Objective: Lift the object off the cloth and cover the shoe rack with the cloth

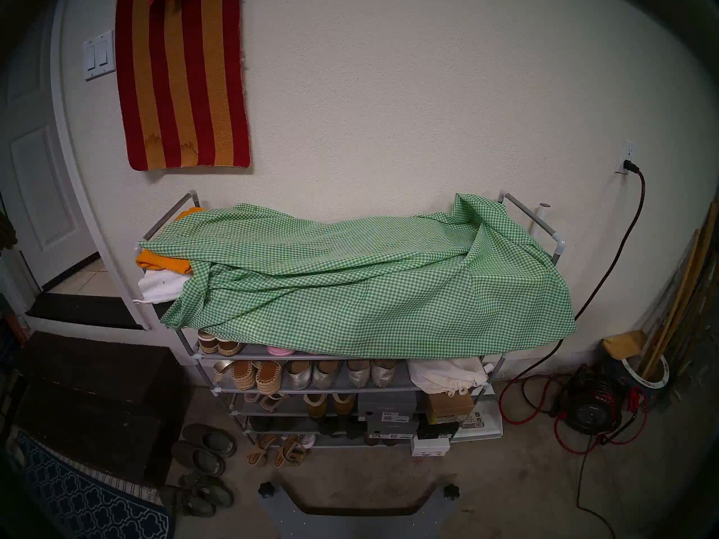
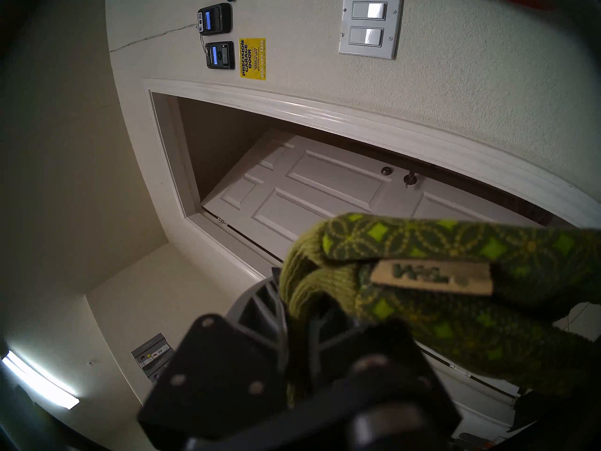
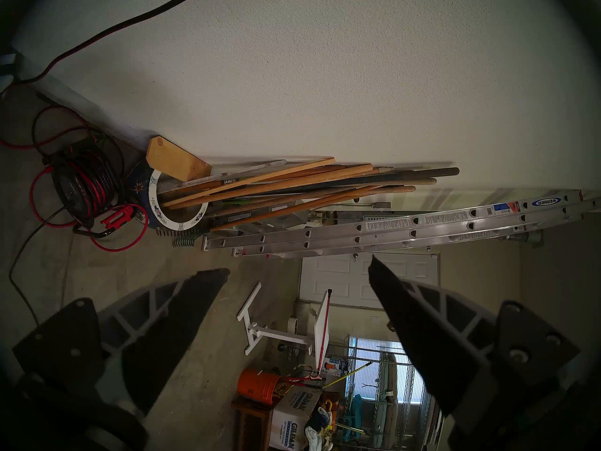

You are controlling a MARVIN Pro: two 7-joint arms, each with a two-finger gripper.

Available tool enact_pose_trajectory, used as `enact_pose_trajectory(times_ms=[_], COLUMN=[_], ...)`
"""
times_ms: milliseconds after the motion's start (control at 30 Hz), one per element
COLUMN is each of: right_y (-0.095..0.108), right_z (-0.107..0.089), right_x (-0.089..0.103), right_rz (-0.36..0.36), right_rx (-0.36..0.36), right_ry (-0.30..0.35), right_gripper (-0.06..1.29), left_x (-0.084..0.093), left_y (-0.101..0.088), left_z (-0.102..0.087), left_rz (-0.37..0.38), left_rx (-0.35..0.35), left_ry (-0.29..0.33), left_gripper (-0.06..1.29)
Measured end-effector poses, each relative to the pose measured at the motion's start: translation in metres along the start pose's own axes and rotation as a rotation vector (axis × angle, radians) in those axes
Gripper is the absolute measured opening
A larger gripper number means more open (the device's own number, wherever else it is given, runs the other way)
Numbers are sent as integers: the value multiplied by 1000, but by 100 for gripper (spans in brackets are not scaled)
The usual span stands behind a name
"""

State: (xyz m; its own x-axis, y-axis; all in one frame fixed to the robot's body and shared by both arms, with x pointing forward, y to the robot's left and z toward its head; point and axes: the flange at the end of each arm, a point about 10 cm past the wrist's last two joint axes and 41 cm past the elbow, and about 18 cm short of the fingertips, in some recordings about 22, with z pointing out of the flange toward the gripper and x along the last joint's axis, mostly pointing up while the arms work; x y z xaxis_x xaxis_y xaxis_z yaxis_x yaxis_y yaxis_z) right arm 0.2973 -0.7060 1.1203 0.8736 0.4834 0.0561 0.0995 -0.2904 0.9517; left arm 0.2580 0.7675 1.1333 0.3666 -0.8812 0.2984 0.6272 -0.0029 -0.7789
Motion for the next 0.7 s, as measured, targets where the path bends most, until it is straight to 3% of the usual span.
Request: enact_pose_trajectory(times_ms=[700], right_y=[0], right_z=[0], right_x=[0], right_rz=[0], right_rx=[0], right_ry=[0], right_gripper=[123], left_x=[4], left_y=[-2], left_z=[-10], left_rz=[8], left_rx=[-28], left_ry=[-27], left_gripper=[7])
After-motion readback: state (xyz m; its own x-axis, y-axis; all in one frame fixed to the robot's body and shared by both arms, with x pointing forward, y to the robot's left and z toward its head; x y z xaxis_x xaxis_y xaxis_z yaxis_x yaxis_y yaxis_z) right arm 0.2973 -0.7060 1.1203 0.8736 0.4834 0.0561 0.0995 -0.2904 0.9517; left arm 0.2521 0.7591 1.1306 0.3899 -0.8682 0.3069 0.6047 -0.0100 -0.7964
